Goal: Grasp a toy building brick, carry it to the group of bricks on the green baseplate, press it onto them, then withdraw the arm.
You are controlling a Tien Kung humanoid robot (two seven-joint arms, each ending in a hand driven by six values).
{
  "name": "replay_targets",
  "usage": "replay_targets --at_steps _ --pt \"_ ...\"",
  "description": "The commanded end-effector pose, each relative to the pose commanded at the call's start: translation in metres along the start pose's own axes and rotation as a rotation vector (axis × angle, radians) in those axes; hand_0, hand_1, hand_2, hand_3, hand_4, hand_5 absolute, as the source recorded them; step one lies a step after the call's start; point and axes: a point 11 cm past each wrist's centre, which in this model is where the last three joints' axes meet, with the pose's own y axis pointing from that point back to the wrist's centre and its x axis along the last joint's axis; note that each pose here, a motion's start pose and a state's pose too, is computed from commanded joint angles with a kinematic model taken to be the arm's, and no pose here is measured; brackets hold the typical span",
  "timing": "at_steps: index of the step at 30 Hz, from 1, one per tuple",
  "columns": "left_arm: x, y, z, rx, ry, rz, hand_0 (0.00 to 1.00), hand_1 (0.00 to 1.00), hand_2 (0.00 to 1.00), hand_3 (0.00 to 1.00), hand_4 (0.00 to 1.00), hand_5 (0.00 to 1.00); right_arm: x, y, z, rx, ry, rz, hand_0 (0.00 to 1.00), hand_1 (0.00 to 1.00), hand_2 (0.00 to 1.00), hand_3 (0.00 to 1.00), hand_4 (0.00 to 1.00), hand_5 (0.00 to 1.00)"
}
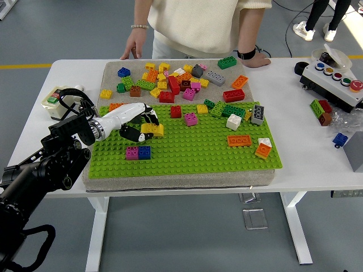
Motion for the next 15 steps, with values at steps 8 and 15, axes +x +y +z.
replay_targets --at_steps 8,15 --pt "0.016 0.007 0.006 -0.026 -0.013 0.021 0.702 0.604 0.550 0.527 0.545 0.002 0.003 0.000 -0.002 0.002 -0.007 0.003 0.729 0.661 0.706 0.585 0.920 0.504" --pt "0.024 0.014 0.010 -0.047 -0.025 0.030 0.681 0.598 0.550 0.528 0.506 0.002 0.005 0.000 -0.003 0.008 -0.011 0.006 0.729 0.661 0.707 0.585 0.918 0.501"
